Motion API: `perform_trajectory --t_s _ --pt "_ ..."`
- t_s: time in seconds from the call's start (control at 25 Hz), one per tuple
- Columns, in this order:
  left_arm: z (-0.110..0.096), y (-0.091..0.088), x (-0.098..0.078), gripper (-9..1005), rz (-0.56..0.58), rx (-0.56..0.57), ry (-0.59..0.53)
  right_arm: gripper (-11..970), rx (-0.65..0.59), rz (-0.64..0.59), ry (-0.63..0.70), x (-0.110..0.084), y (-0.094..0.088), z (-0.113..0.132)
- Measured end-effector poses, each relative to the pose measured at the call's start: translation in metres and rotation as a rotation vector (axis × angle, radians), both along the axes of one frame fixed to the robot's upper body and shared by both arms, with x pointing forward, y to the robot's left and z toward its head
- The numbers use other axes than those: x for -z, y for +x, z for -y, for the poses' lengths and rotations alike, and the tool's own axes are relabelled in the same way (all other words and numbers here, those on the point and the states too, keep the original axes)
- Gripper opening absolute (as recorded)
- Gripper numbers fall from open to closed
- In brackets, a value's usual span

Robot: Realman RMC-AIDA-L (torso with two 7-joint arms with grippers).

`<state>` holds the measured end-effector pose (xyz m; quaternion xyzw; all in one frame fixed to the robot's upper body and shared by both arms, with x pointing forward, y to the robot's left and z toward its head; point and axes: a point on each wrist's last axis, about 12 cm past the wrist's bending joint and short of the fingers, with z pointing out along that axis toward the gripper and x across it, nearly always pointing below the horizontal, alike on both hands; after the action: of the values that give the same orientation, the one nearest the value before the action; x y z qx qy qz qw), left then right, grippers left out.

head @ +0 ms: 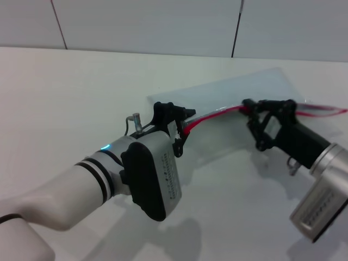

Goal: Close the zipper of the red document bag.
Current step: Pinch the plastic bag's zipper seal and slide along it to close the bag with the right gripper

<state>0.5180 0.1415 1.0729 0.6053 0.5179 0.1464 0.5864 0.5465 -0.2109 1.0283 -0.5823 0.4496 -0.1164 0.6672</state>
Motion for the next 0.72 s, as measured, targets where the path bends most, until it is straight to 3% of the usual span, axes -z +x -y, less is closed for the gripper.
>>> perform_trajectory --t_s 0.72 --pt "0.005 -0.016 0.014 54 -0.051 0.027 0.005 109 0.522 0.059 0.024 -0.005 0.015 0.092"
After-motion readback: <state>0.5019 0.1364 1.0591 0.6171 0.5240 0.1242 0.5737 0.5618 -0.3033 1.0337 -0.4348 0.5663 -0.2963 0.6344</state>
